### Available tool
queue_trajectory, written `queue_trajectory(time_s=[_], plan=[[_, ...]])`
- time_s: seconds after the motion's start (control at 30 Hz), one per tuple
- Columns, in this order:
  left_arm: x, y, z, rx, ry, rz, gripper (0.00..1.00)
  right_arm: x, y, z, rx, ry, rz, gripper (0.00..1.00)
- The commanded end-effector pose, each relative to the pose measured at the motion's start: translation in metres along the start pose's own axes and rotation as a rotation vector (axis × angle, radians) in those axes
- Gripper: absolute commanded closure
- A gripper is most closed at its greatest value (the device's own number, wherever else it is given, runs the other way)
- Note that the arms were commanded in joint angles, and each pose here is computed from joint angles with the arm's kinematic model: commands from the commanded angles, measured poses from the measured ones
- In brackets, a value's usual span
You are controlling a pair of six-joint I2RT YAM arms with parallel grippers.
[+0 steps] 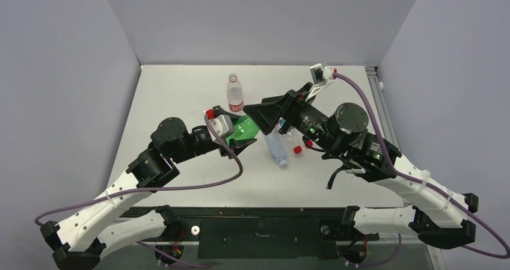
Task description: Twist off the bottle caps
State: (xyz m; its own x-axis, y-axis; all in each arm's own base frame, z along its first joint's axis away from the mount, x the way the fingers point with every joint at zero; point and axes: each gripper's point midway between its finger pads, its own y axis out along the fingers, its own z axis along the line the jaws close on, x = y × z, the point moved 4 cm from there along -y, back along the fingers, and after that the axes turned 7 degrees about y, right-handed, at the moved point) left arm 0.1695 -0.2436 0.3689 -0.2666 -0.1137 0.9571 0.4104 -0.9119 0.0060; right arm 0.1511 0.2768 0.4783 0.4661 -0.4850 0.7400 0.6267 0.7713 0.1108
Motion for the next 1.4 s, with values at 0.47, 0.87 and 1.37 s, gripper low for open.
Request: queue_trajectory(time_s=[0.47,0.87,1.37], plan=[[0.052,-0.029,0.006,0.041,0.132,-0.183,0.94,0.004,0.020,0.004,-0.155,-0.095,-0.060,0.56],[0.070,-0.017,0.020,0.111,0.048,-0.240,0.97,0.002,0.029,0.022,-0.073,-0.118,-0.029,1.00],[0.166,-0.037,-0.021,-0.306,-0.215,-0.447,1.00,0.024,-0.050,0.141,0.749,-0.389,0.215,1.00]])
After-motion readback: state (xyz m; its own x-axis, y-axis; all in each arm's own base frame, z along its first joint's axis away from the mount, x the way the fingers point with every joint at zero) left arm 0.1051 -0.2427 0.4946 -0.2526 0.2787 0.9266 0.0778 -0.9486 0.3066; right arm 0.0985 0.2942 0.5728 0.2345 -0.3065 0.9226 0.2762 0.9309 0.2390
